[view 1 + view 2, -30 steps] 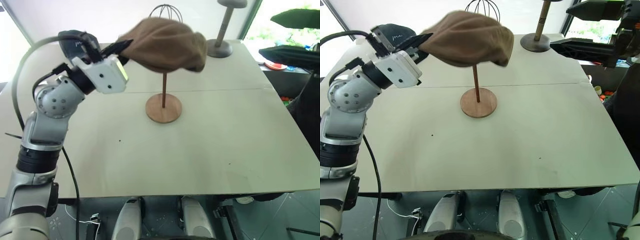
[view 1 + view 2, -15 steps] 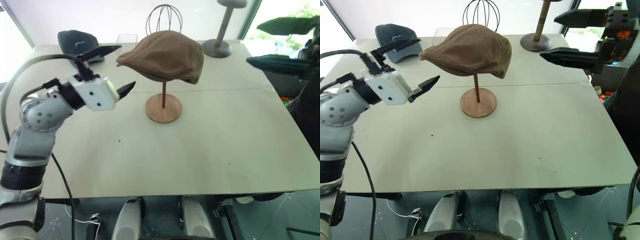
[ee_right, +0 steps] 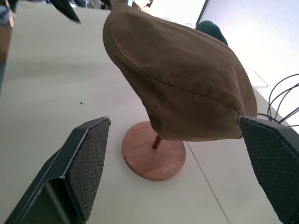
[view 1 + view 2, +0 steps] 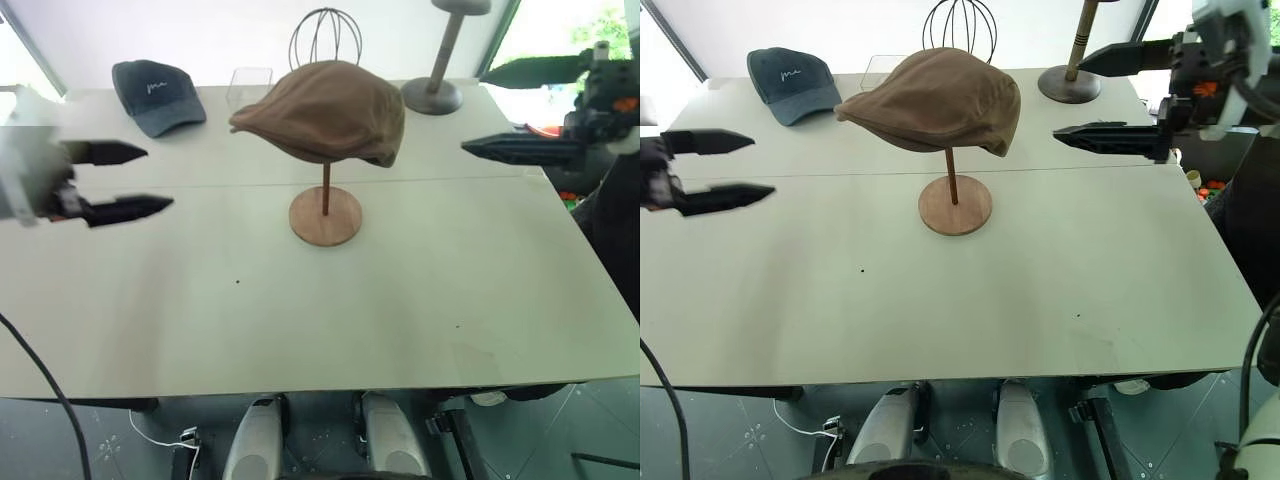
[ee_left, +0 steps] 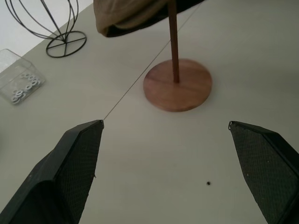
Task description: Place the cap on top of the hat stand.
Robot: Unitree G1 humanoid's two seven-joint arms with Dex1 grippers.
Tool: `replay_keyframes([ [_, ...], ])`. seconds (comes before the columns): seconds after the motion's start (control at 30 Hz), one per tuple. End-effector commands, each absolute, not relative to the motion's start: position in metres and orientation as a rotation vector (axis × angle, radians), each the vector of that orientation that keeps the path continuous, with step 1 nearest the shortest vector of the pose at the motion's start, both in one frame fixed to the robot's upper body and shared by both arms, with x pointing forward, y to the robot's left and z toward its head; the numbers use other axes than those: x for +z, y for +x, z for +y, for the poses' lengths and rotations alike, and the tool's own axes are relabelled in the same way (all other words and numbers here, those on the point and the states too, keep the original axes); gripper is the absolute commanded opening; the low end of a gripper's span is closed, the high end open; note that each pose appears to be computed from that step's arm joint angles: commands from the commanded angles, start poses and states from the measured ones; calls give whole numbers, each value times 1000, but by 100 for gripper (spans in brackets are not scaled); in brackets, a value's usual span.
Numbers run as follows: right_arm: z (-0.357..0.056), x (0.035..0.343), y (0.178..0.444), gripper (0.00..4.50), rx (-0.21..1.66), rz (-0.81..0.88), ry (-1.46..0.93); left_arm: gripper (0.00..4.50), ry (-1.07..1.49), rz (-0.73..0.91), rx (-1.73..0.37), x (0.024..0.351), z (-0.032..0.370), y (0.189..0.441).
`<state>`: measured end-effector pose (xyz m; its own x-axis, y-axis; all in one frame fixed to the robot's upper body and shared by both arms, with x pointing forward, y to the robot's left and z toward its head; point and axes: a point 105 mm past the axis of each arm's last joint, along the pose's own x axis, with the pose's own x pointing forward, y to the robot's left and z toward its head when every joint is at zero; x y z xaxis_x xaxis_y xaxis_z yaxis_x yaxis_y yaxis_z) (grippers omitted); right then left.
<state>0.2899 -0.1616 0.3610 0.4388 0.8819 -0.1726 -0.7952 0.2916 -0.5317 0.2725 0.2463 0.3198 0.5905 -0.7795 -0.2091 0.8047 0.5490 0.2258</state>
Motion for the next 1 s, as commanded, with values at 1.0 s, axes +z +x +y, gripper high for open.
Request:
replay_keyframes([
  [1.0, -50, 314, 291, 450, 941, -465, -975, 447, 265, 119, -1253, 379, 215, 279],
])
